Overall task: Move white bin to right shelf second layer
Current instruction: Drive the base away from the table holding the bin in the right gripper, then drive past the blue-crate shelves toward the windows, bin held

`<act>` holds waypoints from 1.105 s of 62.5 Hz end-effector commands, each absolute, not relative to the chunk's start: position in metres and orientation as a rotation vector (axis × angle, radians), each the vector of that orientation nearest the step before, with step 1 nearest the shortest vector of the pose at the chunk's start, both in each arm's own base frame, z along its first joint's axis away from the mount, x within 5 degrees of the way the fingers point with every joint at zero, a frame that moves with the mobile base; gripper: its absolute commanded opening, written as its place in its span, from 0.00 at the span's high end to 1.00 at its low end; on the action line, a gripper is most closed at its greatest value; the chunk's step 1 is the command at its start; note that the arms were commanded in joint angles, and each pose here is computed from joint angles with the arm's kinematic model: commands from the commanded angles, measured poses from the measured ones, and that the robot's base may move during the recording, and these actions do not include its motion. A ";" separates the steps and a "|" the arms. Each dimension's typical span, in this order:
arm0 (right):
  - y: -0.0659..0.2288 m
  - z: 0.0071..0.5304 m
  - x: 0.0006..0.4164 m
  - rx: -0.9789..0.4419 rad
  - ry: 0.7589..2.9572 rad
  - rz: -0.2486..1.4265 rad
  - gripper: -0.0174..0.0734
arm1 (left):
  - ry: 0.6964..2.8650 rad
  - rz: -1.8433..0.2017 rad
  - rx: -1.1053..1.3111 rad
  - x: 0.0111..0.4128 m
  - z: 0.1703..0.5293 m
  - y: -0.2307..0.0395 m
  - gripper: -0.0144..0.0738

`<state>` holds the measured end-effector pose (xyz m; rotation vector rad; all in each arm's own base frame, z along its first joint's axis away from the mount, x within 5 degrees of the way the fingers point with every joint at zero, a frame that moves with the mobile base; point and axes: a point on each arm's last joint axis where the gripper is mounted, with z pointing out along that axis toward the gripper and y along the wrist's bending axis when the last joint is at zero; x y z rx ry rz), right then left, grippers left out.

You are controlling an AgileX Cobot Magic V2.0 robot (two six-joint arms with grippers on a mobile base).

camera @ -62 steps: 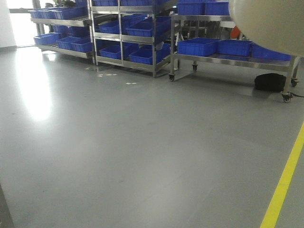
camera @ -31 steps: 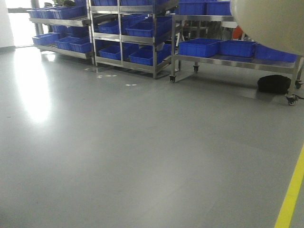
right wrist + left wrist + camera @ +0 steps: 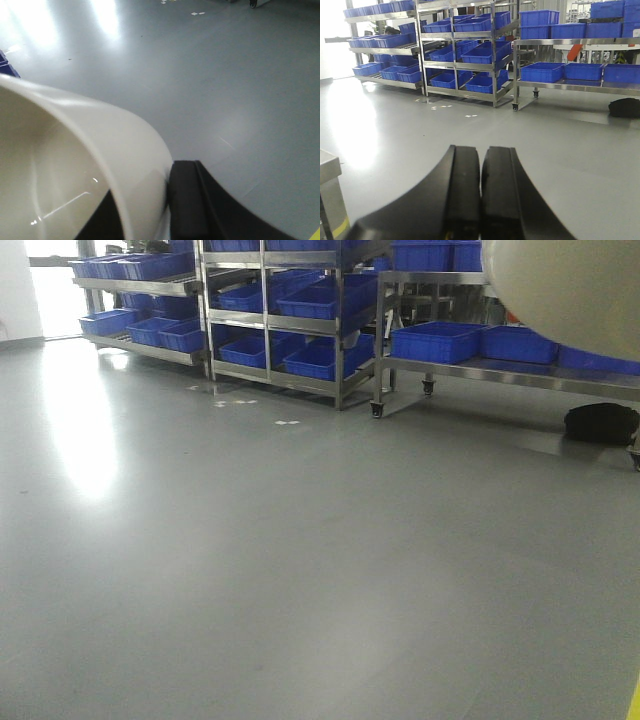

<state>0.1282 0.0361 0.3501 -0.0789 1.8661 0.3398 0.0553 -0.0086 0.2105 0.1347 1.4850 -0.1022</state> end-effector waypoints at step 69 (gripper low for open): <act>0.035 0.370 0.130 -0.060 1.731 0.349 0.75 | 1.420 -0.113 0.117 0.055 0.208 -0.008 0.74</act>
